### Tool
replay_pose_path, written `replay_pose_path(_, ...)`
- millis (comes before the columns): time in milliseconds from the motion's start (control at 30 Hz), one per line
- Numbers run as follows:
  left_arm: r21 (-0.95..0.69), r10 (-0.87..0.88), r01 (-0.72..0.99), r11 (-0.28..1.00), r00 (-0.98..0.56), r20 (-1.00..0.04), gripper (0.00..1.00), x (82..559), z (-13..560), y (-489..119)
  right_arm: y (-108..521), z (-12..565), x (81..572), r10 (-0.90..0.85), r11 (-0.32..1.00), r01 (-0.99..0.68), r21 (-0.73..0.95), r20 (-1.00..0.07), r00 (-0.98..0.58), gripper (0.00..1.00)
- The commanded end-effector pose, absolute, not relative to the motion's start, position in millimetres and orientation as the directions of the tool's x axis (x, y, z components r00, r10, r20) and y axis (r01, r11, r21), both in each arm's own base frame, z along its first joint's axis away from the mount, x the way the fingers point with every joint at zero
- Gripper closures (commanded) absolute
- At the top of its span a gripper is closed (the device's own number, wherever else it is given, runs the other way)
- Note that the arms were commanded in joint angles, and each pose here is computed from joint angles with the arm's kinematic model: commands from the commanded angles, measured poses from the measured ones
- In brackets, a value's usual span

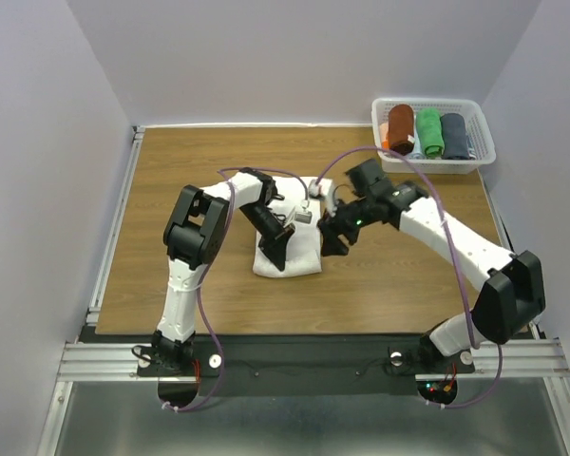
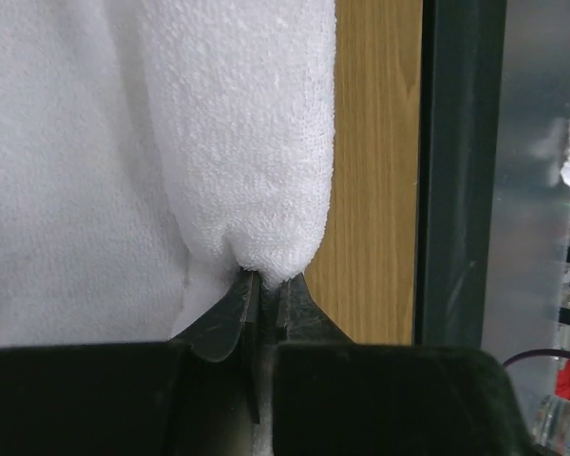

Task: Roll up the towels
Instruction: Roll the towel

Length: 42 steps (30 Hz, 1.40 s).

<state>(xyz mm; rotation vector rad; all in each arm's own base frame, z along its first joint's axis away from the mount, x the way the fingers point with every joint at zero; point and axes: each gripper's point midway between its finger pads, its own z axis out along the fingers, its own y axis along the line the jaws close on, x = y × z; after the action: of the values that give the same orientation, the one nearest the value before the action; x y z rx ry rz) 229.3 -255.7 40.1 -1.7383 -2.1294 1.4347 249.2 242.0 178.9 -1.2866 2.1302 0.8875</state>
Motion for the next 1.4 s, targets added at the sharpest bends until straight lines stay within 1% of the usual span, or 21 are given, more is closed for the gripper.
replay_pose_path(0,-0.611,0.906,0.792,-0.025,-0.241,-0.348,0.93,239,-18,-221,271,171,269,-0.661,0.343,-0.939,-0.022,-0.716,-0.225,0.36)
replay_pose_path(67,-0.611,0.905,0.791,-0.017,-0.248,-0.347,0.93,243,-21,-222,294,164,267,-0.686,0.294,-0.95,-0.105,-0.716,-0.133,0.36)
replay_pose_path(100,-0.612,0.904,0.791,-0.016,-0.25,-0.347,0.91,244,-22,-222,295,154,269,-0.711,0.293,-0.945,-0.146,-0.694,-0.114,0.36)
replay_pose_path(200,-0.614,0.9,0.79,-0.012,-0.259,-0.351,0.88,247,-23,-225,316,133,268,-0.747,0.238,-0.94,-0.243,-0.664,-0.018,0.31)
replay_pose_path(267,-0.611,0.898,0.791,-0.011,-0.26,-0.354,0.88,250,-24,-226,330,122,266,-0.763,0.188,-0.937,-0.295,-0.645,0.05,0.31)
replay_pose_path(333,-0.608,0.896,0.794,-0.011,-0.262,-0.359,0.85,253,-24,-228,332,101,265,-0.787,0.159,-0.939,-0.306,-0.614,0.067,0.31)
replay_pose_path(467,-0.607,0.892,0.795,-0.006,-0.27,-0.362,0.84,256,-24,-228,340,79,263,-0.795,0.135,-0.945,-0.299,-0.601,0.077,0.31)
replay_pose_path(500,-0.606,0.89,0.795,-0.005,-0.273,-0.365,0.83,257,-23,-229,339,73,262,-0.802,0.131,-0.947,-0.292,-0.593,0.072,0.33)
replay_pose_path(533,-0.607,0.888,0.794,0.001,-0.28,-0.365,0.83,259,-23,-227,338,69,260,-0.807,0.129,-0.95,-0.284,-0.587,0.066,0.35)
replay_pose_path(600,-0.609,0.885,0.793,0.008,-0.29,-0.366,0.81,260,-22,-226,330,56,253,-0.821,0.118,-0.958,-0.263,-0.569,0.055,0.5)
replay_pose_path(633,-0.607,0.88,0.795,0.016,-0.3,-0.369,0.8,263,-21,-223,328,52,250,-0.823,0.122,-0.961,-0.249,-0.566,0.042,0.59)
replay_pose_path(667,-0.605,0.875,0.796,0.022,-0.308,-0.373,0.76,263,-18,-223,321,42,244,-0.833,0.121,-0.966,-0.228,-0.553,0.026,0.74)
replay_pose_path(700,-0.606,0.87,0.795,0.026,-0.316,-0.379,0.74,263,-17,-223,319,38,239,-0.833,0.115,-0.971,-0.211,-0.552,0.022,0.79)
replay_pose_path(733,-0.599,0.863,0.8,0.032,-0.324,-0.388,0.69,264,-12,-220,312,30,234,-0.842,0.12,-0.976,-0.183,-0.54,-0.002,0.87)
replay_pose_path(833,-0.581,0.846,0.813,0.049,-0.343,-0.408,0.6,267,-5,-215,307,23,224,-0.83,0.126,-0.988,-0.091,-0.556,-0.055,0.97)
replay_pose_path(867,-0.575,0.839,0.816,0.063,-0.355,-0.412,0.55,266,0,-208,300,21,225,-0.831,0.141,-0.988,-0.06,-0.549,-0.085,0.99)
replay_pose_path(933,-0.564,0.832,0.822,0.082,-0.368,-0.415,0.5,268,3,-200,300,20,221,-0.821,0.137,-0.991,0.004,-0.559,-0.116,0.99)
replay_pose_path(967,-0.564,0.828,0.821,0.091,-0.377,-0.415,0.42,266,5,-193,295,18,220,-0.825,0.143,-0.989,0.033,-0.548,-0.138,0.99)
replay_pose_path(1067,-0.554,0.818,0.825,0.112,-0.393,-0.42,0.31,267,10,-180,296,20,216,-0.82,0.14,-0.984,0.112,-0.544,-0.179,1.0)
replay_pose_path(1200,-0.518,0.769,0.843,0.148,-0.427,-0.475,0.22,280,24,-166,305,24,206,-0.798,0.126,-0.96,0.252,-0.55,-0.249,0.99)
replay_pose_path(1367,-0.413,0.664,0.882,0.225,-0.449,-0.598,0.12,306,60,-144,310,29,200,-0.787,0.127,-0.909,0.397,-0.518,-0.336,1.0)
